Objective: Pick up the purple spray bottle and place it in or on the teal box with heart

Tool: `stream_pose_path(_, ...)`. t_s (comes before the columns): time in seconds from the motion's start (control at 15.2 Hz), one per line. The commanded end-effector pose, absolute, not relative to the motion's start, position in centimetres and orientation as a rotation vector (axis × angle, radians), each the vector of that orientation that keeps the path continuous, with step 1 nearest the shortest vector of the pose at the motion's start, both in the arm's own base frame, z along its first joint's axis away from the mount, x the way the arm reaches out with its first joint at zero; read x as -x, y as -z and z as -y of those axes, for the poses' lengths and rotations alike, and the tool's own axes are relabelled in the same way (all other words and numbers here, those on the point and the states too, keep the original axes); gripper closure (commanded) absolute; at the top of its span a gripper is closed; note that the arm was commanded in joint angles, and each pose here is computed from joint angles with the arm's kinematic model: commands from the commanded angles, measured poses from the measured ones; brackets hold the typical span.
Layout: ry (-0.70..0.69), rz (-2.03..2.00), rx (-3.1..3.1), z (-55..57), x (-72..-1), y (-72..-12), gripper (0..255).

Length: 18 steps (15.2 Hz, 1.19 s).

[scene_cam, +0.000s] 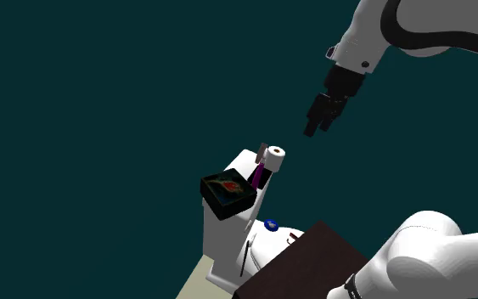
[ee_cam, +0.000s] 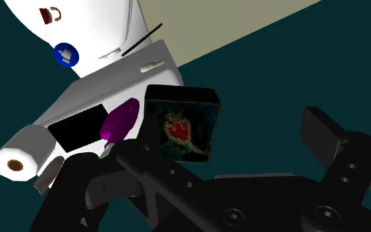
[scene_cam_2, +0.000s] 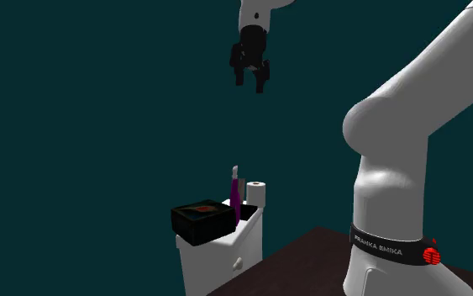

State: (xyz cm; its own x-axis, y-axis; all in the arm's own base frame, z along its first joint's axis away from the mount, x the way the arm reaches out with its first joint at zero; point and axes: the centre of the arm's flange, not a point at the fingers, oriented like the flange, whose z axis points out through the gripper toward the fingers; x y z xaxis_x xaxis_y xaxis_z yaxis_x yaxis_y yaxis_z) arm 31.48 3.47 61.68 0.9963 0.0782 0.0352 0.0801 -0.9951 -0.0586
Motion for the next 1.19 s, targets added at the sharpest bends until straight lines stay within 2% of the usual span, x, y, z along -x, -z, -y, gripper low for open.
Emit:
stream_pose_path(0.0,0.051,0.122,3.079,-3.5,-31.5,-61.7,0)
stream_pose_path(1.12,-0.162,-0.304,3.013,5.1,-48.6,-47.0,0)
